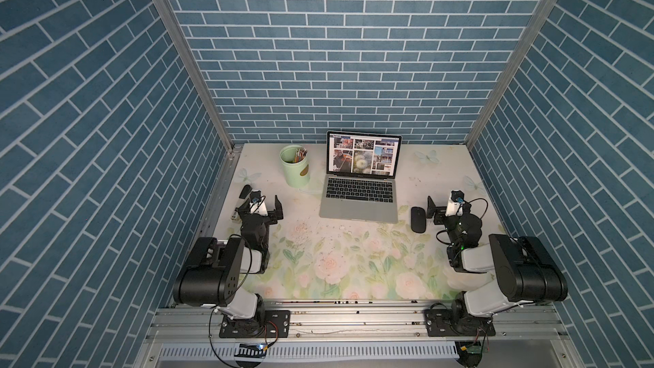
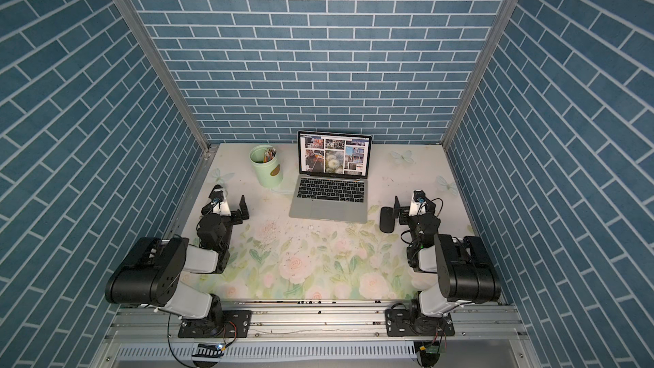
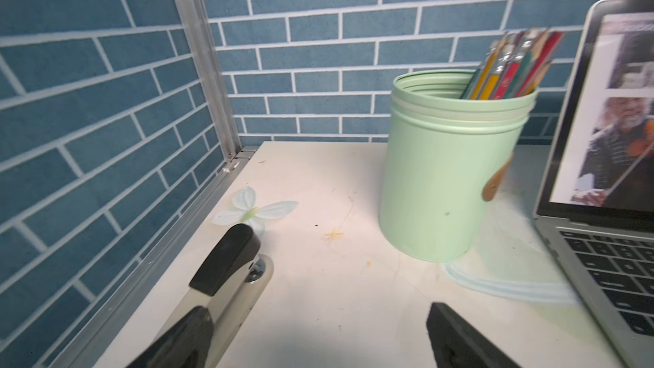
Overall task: Remove the wireless mouse receiver from the laptop
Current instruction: Reset both arms
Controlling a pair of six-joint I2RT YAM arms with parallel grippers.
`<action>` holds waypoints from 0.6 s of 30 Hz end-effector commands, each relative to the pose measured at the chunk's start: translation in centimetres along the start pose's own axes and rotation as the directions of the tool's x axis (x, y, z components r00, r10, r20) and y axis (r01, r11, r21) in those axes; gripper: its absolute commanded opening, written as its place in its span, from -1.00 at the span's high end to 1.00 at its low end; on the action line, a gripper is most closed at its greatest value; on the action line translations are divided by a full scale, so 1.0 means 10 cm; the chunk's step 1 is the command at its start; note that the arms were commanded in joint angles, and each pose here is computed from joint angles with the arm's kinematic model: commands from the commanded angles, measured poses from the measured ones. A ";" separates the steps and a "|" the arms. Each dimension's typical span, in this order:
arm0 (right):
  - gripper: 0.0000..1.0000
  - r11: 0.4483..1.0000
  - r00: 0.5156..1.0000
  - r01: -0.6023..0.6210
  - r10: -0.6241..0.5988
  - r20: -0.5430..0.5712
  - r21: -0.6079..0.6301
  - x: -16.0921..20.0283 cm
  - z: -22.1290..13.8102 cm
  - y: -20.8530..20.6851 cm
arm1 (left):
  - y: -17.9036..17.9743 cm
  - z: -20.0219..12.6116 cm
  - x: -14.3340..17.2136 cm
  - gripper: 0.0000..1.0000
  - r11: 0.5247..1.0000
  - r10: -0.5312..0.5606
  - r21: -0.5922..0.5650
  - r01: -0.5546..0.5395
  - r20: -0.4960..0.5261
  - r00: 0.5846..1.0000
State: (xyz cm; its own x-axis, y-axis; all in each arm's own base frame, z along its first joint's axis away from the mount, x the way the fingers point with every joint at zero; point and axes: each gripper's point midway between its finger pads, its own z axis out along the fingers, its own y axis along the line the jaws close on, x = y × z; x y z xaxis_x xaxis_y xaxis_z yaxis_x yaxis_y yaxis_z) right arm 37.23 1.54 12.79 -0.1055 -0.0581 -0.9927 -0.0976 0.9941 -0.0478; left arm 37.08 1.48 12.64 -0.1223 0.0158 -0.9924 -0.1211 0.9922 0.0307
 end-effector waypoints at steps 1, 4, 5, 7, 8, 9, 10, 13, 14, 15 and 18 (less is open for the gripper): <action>-1.00 1.000 1.000 0.026 -0.026 -0.005 -0.016 0.02 0.00 0.04 | -0.08 -0.02 -0.07 -0.99 0.998 -0.019 0.055 0.017 0.040 0.999; -1.00 1.000 1.000 0.025 -0.025 -0.004 -0.015 0.02 0.00 0.03 | -0.08 -0.02 -0.07 -0.99 0.998 -0.018 0.057 0.016 0.035 0.999; -1.00 1.000 1.000 0.025 -0.025 -0.004 -0.015 0.02 0.00 0.04 | -0.08 -0.03 -0.06 -0.99 0.998 -0.018 0.054 0.016 0.036 0.999; -1.00 1.000 1.000 0.025 -0.025 -0.005 -0.015 0.02 0.00 0.03 | -0.08 -0.02 -0.07 -0.99 0.998 -0.018 0.056 0.016 0.036 0.999; -1.00 1.000 1.000 0.025 -0.025 -0.005 -0.015 0.02 0.00 0.03 | -0.08 -0.02 -0.07 -0.99 0.998 -0.018 0.056 0.016 0.038 0.999; -1.00 1.000 1.000 0.025 -0.025 -0.005 -0.015 0.02 0.00 0.04 | -0.08 -0.02 -0.07 -0.99 0.998 -0.018 0.057 0.016 0.036 0.999; -1.00 1.000 1.000 0.025 -0.025 -0.006 -0.017 0.02 0.00 0.04 | -0.08 -0.02 -0.07 -0.99 0.998 -0.018 0.056 0.016 0.036 0.999; -1.00 1.000 1.000 0.025 -0.025 -0.004 -0.015 0.02 0.00 0.03 | -0.08 -0.02 -0.07 -0.99 0.998 -0.018 0.057 0.016 0.036 0.999; -1.00 1.000 1.000 0.025 -0.025 -0.005 -0.016 0.02 0.00 0.04 | -0.08 -0.02 -0.06 -0.99 0.998 -0.020 0.058 0.018 0.033 0.999; -1.00 1.000 1.000 0.025 -0.025 -0.004 -0.015 0.01 0.00 0.03 | -0.08 -0.02 -0.06 -0.99 0.998 -0.021 0.059 0.019 0.032 0.999; -1.00 1.000 1.000 0.025 -0.025 -0.005 -0.017 0.02 0.00 0.04 | -0.08 -0.02 -0.07 -0.99 0.998 -0.021 0.060 0.019 0.034 0.999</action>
State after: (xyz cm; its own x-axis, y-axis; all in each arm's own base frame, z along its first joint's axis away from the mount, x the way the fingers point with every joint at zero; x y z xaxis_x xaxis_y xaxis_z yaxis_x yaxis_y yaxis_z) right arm 37.23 1.61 12.79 -0.1054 -0.0583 -0.9927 -0.0998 0.9939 -0.0477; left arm 37.24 0.55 13.31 -0.0929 0.0099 -0.9956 -0.0668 0.9976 0.0161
